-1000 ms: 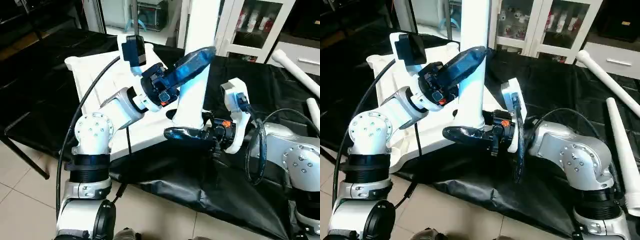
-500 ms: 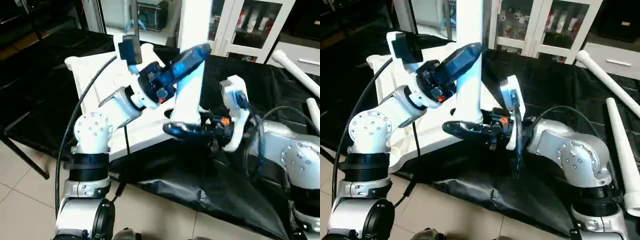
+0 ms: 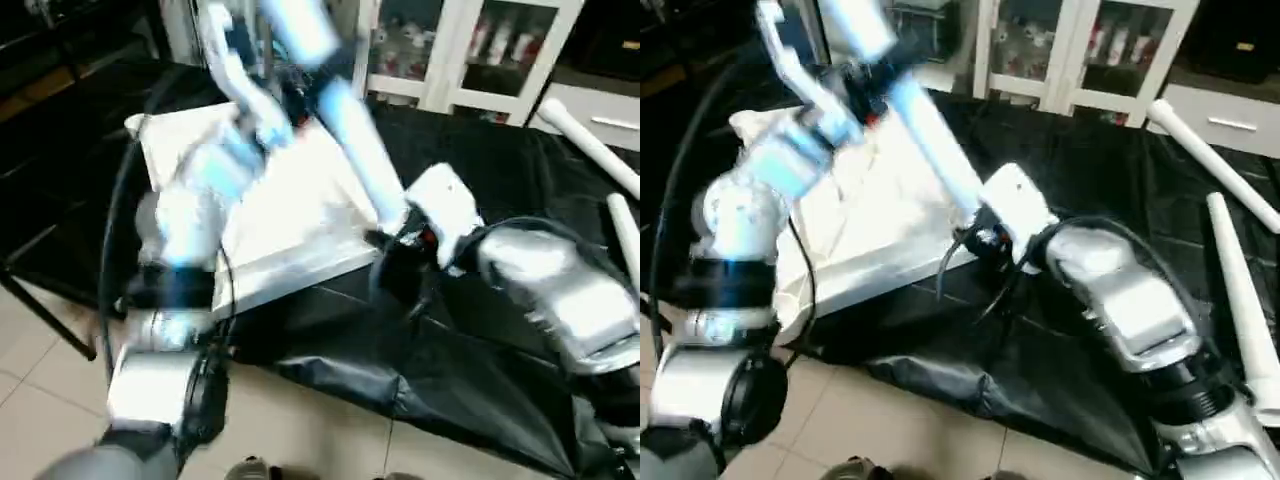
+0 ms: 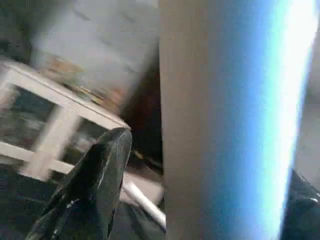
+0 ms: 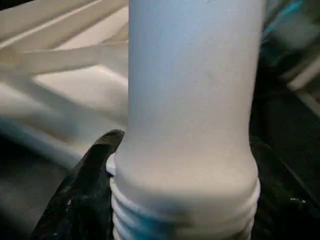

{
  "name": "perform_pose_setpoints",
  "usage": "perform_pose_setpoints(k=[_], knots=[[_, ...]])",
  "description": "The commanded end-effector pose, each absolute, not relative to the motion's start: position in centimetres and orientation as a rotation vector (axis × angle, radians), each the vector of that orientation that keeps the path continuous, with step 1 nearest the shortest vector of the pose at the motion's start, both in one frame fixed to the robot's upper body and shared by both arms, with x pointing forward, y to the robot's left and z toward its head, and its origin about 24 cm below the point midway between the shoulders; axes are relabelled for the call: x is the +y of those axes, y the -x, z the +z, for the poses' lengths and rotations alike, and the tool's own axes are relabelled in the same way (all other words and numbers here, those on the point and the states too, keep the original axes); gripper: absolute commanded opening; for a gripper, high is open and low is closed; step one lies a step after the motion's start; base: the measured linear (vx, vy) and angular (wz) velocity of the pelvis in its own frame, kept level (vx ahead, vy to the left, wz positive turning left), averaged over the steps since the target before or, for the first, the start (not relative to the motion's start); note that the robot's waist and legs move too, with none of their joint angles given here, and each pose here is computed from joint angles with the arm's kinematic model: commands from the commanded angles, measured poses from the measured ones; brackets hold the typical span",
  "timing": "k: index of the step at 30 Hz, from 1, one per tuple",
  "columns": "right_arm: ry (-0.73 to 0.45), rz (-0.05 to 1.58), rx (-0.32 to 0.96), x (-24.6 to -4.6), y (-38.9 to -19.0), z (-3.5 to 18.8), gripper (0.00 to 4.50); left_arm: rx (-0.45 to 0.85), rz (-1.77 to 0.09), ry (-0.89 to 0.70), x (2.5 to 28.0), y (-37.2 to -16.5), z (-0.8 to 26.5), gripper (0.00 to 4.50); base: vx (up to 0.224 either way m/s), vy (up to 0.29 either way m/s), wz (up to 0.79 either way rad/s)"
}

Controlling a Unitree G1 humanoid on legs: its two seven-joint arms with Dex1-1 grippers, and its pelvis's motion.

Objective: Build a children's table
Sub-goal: Pick table leg

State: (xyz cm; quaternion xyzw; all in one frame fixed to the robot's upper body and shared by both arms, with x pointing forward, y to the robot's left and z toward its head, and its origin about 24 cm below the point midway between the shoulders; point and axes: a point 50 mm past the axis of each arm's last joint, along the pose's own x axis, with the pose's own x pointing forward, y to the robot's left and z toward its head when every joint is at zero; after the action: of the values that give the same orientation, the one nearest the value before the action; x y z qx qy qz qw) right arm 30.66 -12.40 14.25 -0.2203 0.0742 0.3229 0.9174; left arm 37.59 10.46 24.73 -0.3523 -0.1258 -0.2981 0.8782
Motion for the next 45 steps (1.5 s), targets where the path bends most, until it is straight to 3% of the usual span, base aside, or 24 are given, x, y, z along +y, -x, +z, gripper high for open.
perform_pose_setpoints(k=[1, 5, 6, 8, 18, 20, 21, 22, 23, 24, 27, 30, 33, 39, 45], knots=[[0.484, 0.667, 0.092, -11.7, -30.5, 14.6, 2.72, -0.257, -0.518, 0.802, 11.4, -38.3, 24.5, 3.15, 0.0, 0.0, 0.0], [0.485, 0.603, 0.069, -11.9, -30.8, 14.7, 2.72, -0.227, -0.48, 0.862, 11.7, -38.6, 24.0, 3.03, 0.0, 0.0, 0.0], [0.482, 0.598, 0.068, -11.9, -30.8, 14.7, 2.72, -0.221, -0.478, 0.867, 11.6, -38.6, 23.9, 2.73, 0.0, 0.0, 0.0], [0.485, 0.589, 0.065, -11.9, -30.9, 14.8, 2.72, -0.216, -0.475, 0.865, 11.6, -38.6, 23.7, 2.73, 0.0, 0.0, 0.0], [0.501, 0.569, 0.028, -11.8, -31.2, 15.0, 2.72, -0.211, -0.498, 0.896, 11.3, -38.7, 23.8, 1.79, 0.0, 0.0, 0.0], [0.47, 0.572, 0.019, -11.7, -31.3, 15.2, 3.28, -0.214, -0.522, 0.895, 11.3, -38.6, 23.9, 1.77, 0.0, 0.0, 0.0], [0.364, 0.647, 0.013, -11.2, -30.9, 15.7, 3.42, -0.213, -0.624, 0.889, 10.9, -38.1, 24.2, 1.7, 0.0, 0.0, 0.0], [0.34, 0.665, 0.012, -11.1, -30.8, 15.8, 3.42, -0.212, -0.647, 0.888, 10.8, -38.0, 24.3, 1.7, 0.0, 0.0, 0.0], [0.2, 0.786, 0.018, -11.0, -30.0, 16.4, 3.59, -0.203, -0.813, 0.829, 10.1, -36.9, 24.5, 1.68, 0.0, 0.0, 0.0], [0.2, 0.786, 0.018, -11.0, -30.0, 16.4, 3.69, -0.203, -0.813, 0.829, 10.1, -36.9, 24.5, 1.68, 0.0, 0.0, 0.0], [0.026, 0.973, 0.067, -12.0, -28.8, 16.5, 3.84, -0.194, -0.976, 0.772, 9.5, -35.9, 24.6, 1.68, 0.0, 0.0, 0.0], [0.008, 1.037, 0.104, -12.7, -28.2, 16.2, 4.06, -0.199, -1.055, 0.753, 9.2, -35.4, 24.7, 1.68, 0.0, 0.0, 0.0], [-0.104, 1.094, 0.135, -14.0, -27.9, 16.4, 4.14, -0.194, -1.293, 0.795, 8.7, -33.8, 25.8, 1.68, 0.0, 0.0, 0.0], [-0.208, 1.093, 0.117, -14.4, -28.6, 17.7, 4.14, -0.184, -1.455, 0.764, 8.4, -32.9, 26.5, 1.68, 0.0, 0.0, 0.0], [-0.232, 1.142, 0.123, -14.2, -28.8, 18.1, 4.14, -0.158, -1.515, 0.754, 8.3, -32.5, 26.3, 1.68, 0.0, 0.0, 0.0]])
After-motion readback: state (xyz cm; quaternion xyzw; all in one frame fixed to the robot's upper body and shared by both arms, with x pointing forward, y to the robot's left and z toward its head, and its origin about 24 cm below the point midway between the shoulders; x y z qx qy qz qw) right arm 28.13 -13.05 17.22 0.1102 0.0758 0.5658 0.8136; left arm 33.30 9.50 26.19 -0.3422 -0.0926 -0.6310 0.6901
